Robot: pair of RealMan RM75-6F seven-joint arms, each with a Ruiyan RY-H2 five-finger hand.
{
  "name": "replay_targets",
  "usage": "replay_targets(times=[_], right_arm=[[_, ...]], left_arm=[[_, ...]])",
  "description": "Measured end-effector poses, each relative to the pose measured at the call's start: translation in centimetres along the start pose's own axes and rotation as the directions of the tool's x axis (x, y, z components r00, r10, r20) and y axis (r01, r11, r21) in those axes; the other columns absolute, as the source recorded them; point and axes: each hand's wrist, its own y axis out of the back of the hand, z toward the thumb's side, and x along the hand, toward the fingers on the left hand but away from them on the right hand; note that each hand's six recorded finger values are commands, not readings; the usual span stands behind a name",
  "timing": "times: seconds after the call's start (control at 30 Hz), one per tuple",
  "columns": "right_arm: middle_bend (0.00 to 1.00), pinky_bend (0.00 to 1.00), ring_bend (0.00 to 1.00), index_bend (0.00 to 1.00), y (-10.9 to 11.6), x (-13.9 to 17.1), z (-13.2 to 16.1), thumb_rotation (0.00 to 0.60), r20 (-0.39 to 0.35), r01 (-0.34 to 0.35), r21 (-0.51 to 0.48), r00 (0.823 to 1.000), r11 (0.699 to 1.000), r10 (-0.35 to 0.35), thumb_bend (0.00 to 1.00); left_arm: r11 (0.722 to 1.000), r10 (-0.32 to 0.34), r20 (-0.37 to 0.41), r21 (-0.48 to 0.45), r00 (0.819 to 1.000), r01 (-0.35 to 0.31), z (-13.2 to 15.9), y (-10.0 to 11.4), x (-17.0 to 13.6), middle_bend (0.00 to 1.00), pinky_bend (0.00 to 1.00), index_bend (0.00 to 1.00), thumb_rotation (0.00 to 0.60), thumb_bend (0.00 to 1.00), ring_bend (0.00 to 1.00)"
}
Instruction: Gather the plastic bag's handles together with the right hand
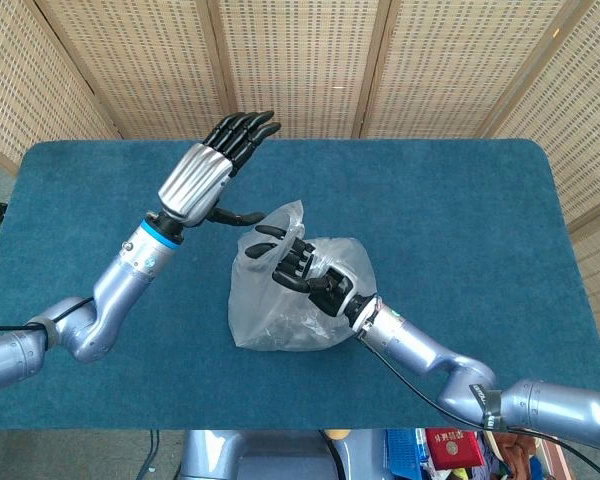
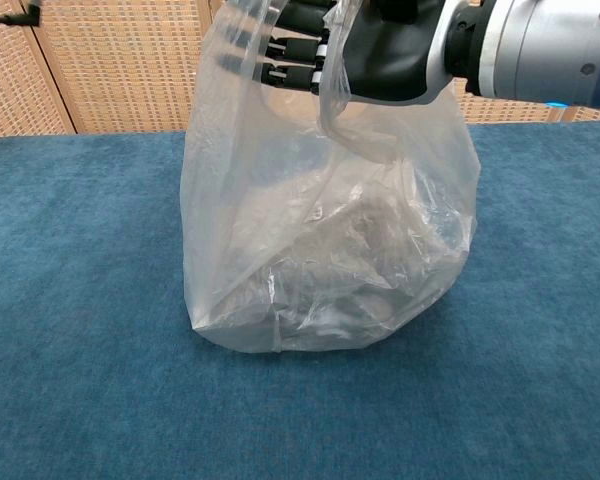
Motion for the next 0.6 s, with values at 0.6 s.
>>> replay_targets(times=[0.6], right_arm=[[0.31,0.18,0.15,0.15,0.4,-0.4,1.7,0.6,-0.046,0.038,0.023,0.998,0.999,-0.037,0.35]], left_arm=[[0.994,0.072,-0.139,0.09,0.988,-0.06,-7.2,4.1,-5.0,0.0,0.03,0.0,0.6,0.0,0.0]])
